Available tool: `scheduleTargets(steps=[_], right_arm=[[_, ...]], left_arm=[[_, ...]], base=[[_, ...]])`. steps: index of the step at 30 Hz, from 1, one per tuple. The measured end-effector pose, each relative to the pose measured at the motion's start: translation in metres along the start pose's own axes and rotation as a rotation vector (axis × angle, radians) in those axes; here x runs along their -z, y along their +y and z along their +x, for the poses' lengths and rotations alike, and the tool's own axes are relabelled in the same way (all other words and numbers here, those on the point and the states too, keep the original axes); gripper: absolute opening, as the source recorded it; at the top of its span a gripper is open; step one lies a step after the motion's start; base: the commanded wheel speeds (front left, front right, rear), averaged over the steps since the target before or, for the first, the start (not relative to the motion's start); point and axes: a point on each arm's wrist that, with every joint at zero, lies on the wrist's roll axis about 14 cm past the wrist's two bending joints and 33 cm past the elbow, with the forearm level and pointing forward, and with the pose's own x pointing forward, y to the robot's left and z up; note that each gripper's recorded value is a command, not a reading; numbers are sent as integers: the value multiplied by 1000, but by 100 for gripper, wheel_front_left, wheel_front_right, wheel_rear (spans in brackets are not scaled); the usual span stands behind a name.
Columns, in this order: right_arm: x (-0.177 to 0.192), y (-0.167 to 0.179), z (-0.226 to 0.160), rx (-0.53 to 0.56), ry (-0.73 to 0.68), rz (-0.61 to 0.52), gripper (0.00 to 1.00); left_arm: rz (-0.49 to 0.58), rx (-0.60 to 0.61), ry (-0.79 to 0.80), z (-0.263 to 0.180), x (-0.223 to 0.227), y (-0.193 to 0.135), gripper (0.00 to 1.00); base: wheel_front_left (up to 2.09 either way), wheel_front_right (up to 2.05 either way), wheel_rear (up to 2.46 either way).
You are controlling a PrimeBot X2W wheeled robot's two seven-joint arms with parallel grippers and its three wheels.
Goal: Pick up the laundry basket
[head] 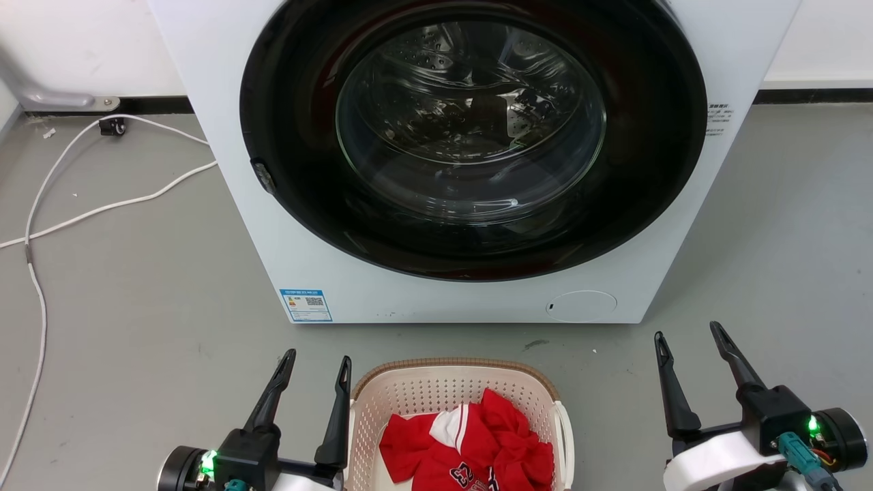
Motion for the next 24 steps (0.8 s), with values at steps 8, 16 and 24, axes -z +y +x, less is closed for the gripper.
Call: scheduleTargets(steps=[8, 16, 24], right_arm=[[2, -1, 1, 2, 6, 3, 100], [9, -1, 3, 4, 24, 19, 100], [39, 7, 25, -29, 109, 29, 100]], left_arm=[[-4, -1, 13, 0, 4, 2, 100], [-22, -17, 75, -1, 24, 6, 100], [-39, -38, 174, 17, 61, 15, 100]], base=[[0, 0, 0], [0, 0, 0], [0, 0, 0]])
